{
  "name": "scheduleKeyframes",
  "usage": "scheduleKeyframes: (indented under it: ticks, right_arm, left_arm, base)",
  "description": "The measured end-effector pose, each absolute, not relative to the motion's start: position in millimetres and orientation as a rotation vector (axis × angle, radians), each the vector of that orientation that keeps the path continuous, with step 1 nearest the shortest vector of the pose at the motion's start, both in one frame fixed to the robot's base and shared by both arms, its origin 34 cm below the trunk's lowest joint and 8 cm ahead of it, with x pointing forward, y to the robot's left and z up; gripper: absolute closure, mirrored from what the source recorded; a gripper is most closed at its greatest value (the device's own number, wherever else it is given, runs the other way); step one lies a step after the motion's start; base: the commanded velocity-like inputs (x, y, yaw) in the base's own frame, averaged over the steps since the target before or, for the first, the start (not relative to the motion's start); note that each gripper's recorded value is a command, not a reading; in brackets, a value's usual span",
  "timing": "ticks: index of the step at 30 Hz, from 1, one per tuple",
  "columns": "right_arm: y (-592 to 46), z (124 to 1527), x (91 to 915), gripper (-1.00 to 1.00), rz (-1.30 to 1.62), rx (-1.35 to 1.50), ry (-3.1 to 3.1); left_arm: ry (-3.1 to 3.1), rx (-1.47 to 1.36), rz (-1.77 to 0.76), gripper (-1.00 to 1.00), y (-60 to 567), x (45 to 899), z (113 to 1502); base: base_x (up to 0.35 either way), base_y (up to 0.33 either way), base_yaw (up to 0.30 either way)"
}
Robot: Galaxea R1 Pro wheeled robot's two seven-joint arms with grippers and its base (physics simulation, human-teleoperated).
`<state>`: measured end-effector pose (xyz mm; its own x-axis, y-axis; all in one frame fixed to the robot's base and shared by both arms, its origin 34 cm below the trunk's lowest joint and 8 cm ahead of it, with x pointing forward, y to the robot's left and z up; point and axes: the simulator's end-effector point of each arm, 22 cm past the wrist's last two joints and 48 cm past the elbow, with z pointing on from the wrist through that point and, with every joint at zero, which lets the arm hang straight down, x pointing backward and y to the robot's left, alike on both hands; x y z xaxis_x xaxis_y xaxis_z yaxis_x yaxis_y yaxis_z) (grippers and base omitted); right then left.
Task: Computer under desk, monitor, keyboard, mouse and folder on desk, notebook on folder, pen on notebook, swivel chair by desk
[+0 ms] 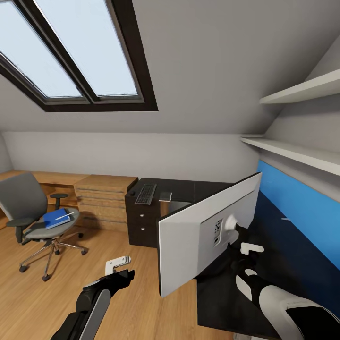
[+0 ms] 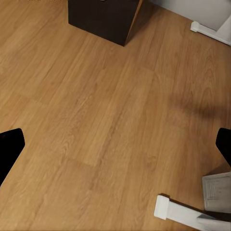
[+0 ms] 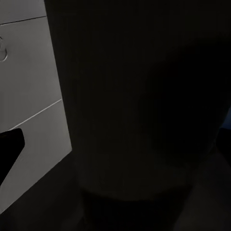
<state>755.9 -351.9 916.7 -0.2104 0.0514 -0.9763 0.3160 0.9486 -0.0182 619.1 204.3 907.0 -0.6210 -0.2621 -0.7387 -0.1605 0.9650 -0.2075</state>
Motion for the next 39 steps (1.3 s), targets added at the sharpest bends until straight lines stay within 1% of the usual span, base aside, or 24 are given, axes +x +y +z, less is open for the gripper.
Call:
scheduleKeyframes:
  ticks: [33, 39]
  right_arm:
    - [-353.3, 916.7, 755.6, 1.0, -0.248, 0.281, 1.773]
    - [-351.4, 917.3, 756.5, 1.0, -0.249, 0.267, 1.776]
  left_arm:
    - [2.272, -0.296, -0.145, -1.0, 205.2, 616.6, 898.2]
    - [2.27, -0.296, -0.143, -1.0, 205.8, 616.7, 898.3]
  base:
    - [0.0, 0.0, 0.0]
    - [0.0, -0.121, 0.0]
